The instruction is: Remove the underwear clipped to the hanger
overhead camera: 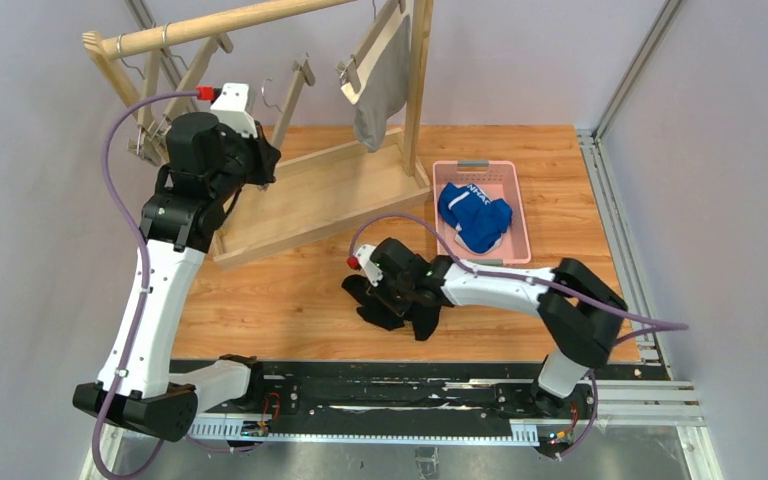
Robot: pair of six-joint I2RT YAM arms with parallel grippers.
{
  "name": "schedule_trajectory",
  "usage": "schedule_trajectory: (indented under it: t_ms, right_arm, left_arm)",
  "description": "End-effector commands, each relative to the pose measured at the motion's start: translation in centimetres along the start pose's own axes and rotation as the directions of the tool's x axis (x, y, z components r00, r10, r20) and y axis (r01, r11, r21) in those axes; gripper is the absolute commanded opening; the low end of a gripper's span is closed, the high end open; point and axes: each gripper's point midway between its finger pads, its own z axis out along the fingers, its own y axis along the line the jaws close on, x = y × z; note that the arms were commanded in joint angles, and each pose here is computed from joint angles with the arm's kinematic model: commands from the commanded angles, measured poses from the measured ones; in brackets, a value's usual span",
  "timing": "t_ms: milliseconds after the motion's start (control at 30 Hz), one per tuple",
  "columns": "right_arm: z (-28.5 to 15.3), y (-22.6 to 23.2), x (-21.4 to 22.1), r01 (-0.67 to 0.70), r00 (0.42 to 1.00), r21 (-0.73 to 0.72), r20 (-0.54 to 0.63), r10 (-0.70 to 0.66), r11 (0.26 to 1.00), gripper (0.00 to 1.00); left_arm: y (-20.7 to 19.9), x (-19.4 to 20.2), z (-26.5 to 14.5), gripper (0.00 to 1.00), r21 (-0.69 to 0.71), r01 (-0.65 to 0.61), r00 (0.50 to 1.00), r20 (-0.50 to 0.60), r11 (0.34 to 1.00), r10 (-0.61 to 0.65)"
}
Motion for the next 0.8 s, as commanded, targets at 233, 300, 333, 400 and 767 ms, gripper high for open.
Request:
schedule_trajectory:
  t_ms: [233,300,333,400,767]
  right_arm:
    - [-15.1,-11.2,-8.1,-0.182,0.942,0.466,0.334,0.018,0.866,0.01]
    - [-17.5,-13.6,-8.9,-0.246,0.914,0.499,0.406,0.027,0.831,0.0]
    - [-18.7,-14.7,-9.3,-0.273,0.898,0.513,0.439,0.025,0.813,0.01]
    - [-21.2,-17.2,-9.7,-0.336,0.864,0.537,0.502,0.027,0.774,0.0]
    - [-28.6,-25.4,-11.0,-0.5,0.751,0.538,0.66,0.03,0.679,0.0]
  left_arm:
    - [0.1,-5.1,-1.8,0.0,-0.013,-0.017,0.992,0.124,1.0,0.019]
    - [0.1,-5.7,-2.1,0.0,-0.016,-0.018,0.99,0.142,1.0,0.02]
    - [0.1,-6.0,-2.3,0.0,-0.019,-0.019,0.988,0.151,1.0,0.022]
    - [0.3,-6.6,-2.6,0.0,-0.031,-0.023,0.986,0.163,0.999,0.027]
    - [0.5,-8.0,-3.4,0.0,-0.054,-0.033,0.981,0.187,0.998,0.042]
